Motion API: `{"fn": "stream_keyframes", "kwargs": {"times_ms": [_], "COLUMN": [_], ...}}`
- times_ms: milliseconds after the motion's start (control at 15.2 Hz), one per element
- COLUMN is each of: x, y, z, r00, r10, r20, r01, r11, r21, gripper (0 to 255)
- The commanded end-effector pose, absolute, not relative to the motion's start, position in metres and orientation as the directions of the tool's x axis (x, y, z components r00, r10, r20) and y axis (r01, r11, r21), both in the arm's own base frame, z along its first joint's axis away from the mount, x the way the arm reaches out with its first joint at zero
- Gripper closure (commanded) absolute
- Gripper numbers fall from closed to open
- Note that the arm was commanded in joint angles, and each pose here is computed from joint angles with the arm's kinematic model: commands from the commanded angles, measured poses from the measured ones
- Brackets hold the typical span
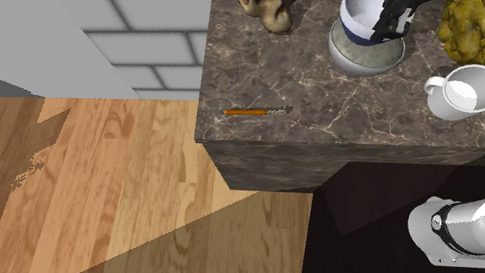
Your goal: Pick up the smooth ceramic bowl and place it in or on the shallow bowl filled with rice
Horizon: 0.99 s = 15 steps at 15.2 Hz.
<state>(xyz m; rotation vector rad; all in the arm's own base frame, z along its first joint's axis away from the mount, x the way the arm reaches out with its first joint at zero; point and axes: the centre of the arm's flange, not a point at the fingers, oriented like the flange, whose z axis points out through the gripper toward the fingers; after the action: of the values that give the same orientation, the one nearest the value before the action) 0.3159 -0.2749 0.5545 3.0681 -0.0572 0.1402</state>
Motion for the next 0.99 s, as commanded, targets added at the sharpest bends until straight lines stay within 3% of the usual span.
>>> {"fn": "stream_keyframes", "kwargs": {"times_ms": [0,66,132,462,726,924], "x": [0.315,0.315,0.315,0.315,0.311,0.311], "y": [-0.276,-0.276,-0.276,-0.276,-0.273,-0.273], "z": [0.551,0.551,0.551,0.551,0.601,0.601], "r00": [0.996,0.996,0.996,0.996,0.996,0.996], "r10": [-0.037,-0.037,-0.037,-0.037,-0.037,-0.037], "r20": [0.085,0.085,0.085,0.085,0.085,0.085], "r01": [-0.043,-0.043,-0.043,-0.043,-0.043,-0.043], "r11": [-0.997,-0.997,-0.997,-0.997,-0.997,-0.997], "r21": [0.065,0.065,0.065,0.065,0.065,0.065], "gripper": [255,255,0,0,0,0]}}
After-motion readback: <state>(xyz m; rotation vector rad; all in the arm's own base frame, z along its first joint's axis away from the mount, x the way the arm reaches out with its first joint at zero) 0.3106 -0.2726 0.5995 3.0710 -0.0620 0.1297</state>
